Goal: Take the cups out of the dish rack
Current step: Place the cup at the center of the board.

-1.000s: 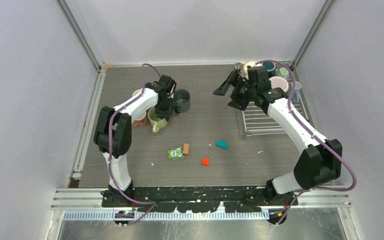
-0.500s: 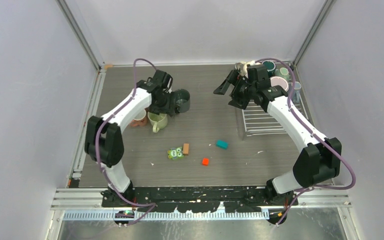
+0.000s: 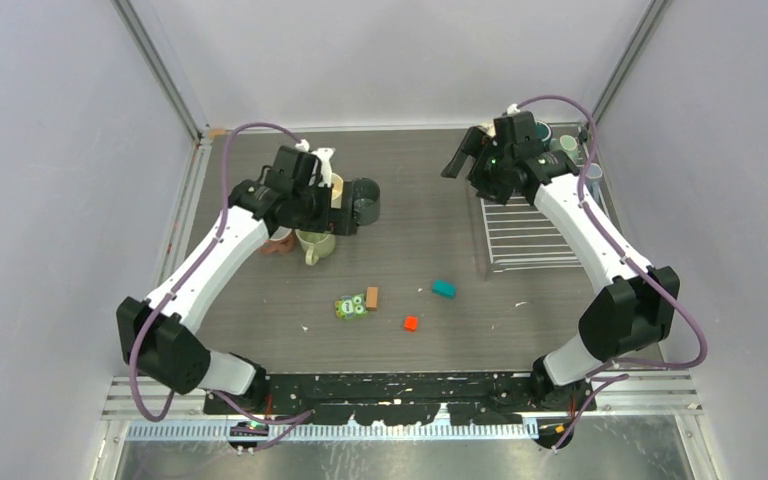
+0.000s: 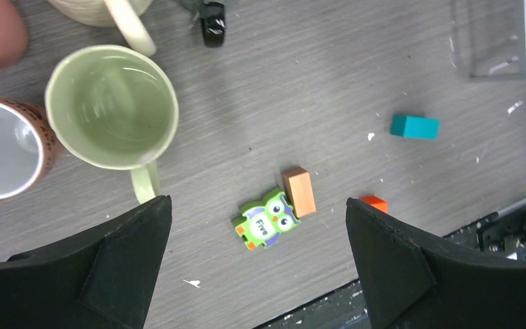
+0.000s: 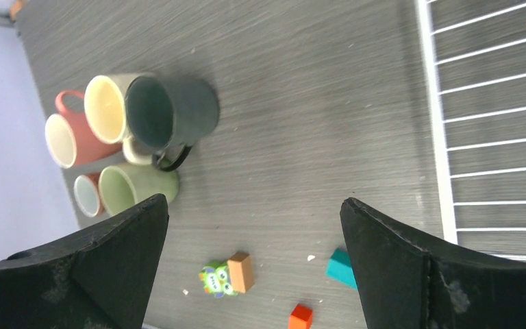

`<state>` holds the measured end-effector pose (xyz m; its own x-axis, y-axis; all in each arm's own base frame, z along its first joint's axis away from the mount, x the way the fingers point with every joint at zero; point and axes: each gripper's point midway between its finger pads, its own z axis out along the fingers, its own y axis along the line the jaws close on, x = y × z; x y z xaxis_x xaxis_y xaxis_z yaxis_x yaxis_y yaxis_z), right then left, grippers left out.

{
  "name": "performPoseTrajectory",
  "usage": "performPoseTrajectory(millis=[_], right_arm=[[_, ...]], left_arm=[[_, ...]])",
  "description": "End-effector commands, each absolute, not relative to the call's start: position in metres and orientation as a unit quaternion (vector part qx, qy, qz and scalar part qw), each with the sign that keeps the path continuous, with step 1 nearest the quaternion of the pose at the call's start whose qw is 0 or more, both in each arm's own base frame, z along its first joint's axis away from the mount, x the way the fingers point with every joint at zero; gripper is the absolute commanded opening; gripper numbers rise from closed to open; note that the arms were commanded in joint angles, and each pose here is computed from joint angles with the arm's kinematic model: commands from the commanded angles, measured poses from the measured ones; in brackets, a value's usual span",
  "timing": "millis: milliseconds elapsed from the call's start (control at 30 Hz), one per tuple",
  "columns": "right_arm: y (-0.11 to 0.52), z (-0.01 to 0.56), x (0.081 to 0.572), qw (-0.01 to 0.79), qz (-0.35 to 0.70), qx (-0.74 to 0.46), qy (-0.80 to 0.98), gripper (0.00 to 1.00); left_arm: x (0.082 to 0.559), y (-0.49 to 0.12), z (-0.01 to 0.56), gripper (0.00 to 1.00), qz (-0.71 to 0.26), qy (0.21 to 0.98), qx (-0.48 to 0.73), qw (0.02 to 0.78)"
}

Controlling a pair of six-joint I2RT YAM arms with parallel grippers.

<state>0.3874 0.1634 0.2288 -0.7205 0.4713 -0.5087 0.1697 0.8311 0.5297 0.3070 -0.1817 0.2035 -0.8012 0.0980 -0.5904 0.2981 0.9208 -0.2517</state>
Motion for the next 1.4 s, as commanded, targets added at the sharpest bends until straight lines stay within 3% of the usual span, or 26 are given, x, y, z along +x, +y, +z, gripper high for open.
performPoseTrajectory(millis=[0, 667, 1000, 1367], right_arm=[[0.108, 0.234, 0.407, 0.362, 0.142, 0.214, 0.896, 1.00], [-0.078, 0.239, 0.504, 0.436, 0.049, 0.365, 0.821, 1.00], [-0.108, 0.223, 0.560, 0.462, 0.060, 0.349, 0.813, 1.00], [-0.107, 0.191, 0.575, 0.427, 0.068, 0.351, 0.830, 1.00]], left_arm=[[0.293, -0.198, 0.229, 1.00, -0.220, 0.907, 0.124, 0.337], [0.267, -0.215, 0.220, 1.00, -0.287, 0.881, 0.159, 0.341], [0.264, -0.215, 0.217, 1.00, -0.289, 0.881, 0.162, 0.339], [0.265, -0.217, 0.213, 1.00, -0.290, 0.883, 0.162, 0.332]])
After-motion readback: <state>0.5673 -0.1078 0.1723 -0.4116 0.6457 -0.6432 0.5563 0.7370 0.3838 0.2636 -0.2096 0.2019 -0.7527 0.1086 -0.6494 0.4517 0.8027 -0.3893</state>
